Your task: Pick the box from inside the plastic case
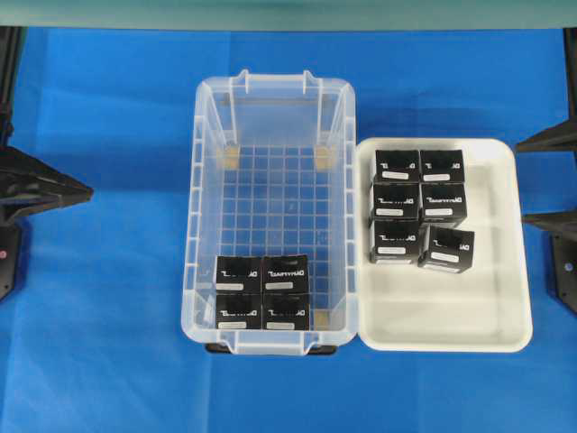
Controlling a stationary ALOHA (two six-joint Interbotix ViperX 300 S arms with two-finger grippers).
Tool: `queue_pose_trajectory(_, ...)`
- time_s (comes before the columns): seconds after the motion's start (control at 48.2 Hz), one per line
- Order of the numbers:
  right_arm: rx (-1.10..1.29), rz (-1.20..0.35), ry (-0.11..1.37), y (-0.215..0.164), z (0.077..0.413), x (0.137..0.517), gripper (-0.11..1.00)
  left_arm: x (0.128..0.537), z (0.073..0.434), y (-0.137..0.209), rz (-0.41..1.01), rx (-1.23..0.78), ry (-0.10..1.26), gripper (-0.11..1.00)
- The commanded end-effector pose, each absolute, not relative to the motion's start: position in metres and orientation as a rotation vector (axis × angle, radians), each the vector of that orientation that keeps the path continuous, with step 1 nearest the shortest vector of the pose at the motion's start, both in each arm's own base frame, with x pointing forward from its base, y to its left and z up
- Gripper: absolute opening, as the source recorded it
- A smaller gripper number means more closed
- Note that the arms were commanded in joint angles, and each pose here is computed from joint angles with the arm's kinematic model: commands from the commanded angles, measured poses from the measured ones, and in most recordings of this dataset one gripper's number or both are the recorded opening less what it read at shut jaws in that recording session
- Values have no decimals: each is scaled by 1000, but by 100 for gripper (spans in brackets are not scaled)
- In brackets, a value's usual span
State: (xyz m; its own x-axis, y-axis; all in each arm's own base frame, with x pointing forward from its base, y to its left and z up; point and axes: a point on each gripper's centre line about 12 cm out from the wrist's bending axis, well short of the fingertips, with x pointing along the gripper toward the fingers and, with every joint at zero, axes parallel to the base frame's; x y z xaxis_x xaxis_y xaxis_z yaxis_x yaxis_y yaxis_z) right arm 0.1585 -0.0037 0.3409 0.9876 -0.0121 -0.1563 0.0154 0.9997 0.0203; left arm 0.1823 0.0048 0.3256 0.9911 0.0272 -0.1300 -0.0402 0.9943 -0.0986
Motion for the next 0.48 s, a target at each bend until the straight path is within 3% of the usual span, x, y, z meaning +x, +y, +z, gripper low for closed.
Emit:
queue_pose_trajectory(0.0,29,-12,117,-3,345,150,92,181,336,4,29,-98,89,-7)
queue_pose_trajectory(0.457,50,-15,112,-3,327,137,92,179,332,0,3,-60,75,-7)
